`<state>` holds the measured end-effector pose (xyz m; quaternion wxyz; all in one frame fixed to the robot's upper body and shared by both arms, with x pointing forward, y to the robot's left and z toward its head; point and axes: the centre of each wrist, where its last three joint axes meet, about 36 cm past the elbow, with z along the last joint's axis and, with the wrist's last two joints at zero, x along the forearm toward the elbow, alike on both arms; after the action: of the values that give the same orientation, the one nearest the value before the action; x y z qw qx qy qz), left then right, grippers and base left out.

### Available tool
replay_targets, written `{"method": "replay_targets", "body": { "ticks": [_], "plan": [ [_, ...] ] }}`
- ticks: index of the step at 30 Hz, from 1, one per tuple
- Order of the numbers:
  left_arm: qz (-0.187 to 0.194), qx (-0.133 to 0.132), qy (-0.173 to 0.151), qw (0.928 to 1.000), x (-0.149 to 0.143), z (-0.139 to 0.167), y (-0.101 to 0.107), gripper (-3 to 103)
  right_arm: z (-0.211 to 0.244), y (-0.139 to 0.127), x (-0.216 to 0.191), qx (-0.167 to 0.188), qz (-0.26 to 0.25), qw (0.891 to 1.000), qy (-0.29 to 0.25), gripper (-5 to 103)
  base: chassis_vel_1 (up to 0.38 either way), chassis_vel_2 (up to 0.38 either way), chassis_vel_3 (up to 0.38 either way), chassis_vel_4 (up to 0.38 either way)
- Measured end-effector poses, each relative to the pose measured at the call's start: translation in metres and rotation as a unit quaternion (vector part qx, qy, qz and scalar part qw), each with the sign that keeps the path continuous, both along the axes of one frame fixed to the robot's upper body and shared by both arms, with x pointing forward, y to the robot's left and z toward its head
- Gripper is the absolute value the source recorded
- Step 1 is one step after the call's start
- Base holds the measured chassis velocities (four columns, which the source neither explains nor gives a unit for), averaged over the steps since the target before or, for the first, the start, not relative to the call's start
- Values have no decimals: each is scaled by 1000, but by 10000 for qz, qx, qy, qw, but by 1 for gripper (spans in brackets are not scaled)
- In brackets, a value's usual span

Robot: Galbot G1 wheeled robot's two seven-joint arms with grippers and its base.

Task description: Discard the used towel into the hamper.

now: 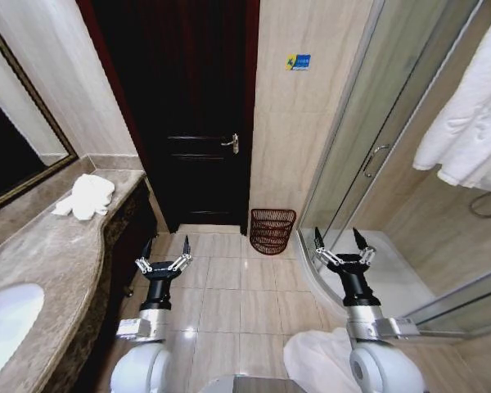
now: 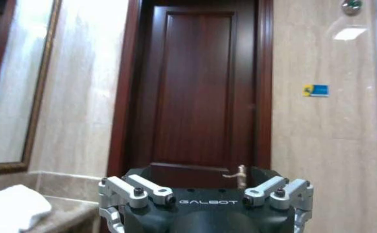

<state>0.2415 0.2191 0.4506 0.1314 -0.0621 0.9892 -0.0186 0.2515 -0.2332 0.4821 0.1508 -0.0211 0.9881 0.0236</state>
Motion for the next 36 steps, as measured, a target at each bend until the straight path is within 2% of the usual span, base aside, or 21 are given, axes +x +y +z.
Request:
{"method": "replay_targets", "body": {
  "ticks": [3, 5, 6, 10, 20, 22, 25, 26, 29, 30, 33, 36],
  "plan": [
    [93, 126, -35, 9999, 2, 1, 2, 100, 0, 0, 0, 2, -13, 10000, -5, 100, -64, 67, 64, -64],
    [183, 439, -115, 9988, 3, -1, 5, 100, 0, 0, 0, -10, -41, 10000, -14, 100, -76, 78, 79, -91],
    [185, 486, -129, 9986, 3, -1, 5, 100, 0, 0, 0, -11, -44, 10000, -16, 100, -75, 97, 83, -84],
    [177, 555, -178, 9981, 2, 1, 4, 100, 0, 1, -1, -14, -45, 10000, -30, 100, -73, 81, 85, -80],
    [129, 525, -206, 9983, 1, 1, 3, 100, 1, 2, -2, -17, -29, 10000, -56, 100, -80, 85, 82, -87],
    [93, 462, -200, 9987, 0, 0, 2, 100, 1, 2, -2, -18, -27, 10000, -59, 100, -118, 103, 105, -95],
    [-27, 129, -127, 9998, -1, 2, -2, 100, 1, 2, -2, -19, -29, 10000, -68, 100, -104, 116, 104, -99],
    [-27, 129, -127, 9998, -1, 2, -2, 100, 1, 2, -2, -19, -29, 10000, -68, 100, -101, 117, 104, -95],
    [-147, -269, -2, 9995, -2, 4, -7, 100, 0, 2, -2, -15, -38, 10000, -77, 100, -108, 103, 107, -105],
    [-147, -269, -2, 9995, -2, 4, -7, 100, 0, 2, -2, -15, -38, 10000, -77, 100, -108, 105, 98, -112],
    [-294, -502, 95, 9983, -4, 5, -10, 100, 0, 2, -1, -5, -41, 10000, -73, 100, -116, 100, 96, -111],
    [-384, -557, 120, 9976, -4, 5, -10, 100, 0, 2, -1, -3, -39, 10000, -79, 100, -109, 113, 103, -108]
  ]
}}
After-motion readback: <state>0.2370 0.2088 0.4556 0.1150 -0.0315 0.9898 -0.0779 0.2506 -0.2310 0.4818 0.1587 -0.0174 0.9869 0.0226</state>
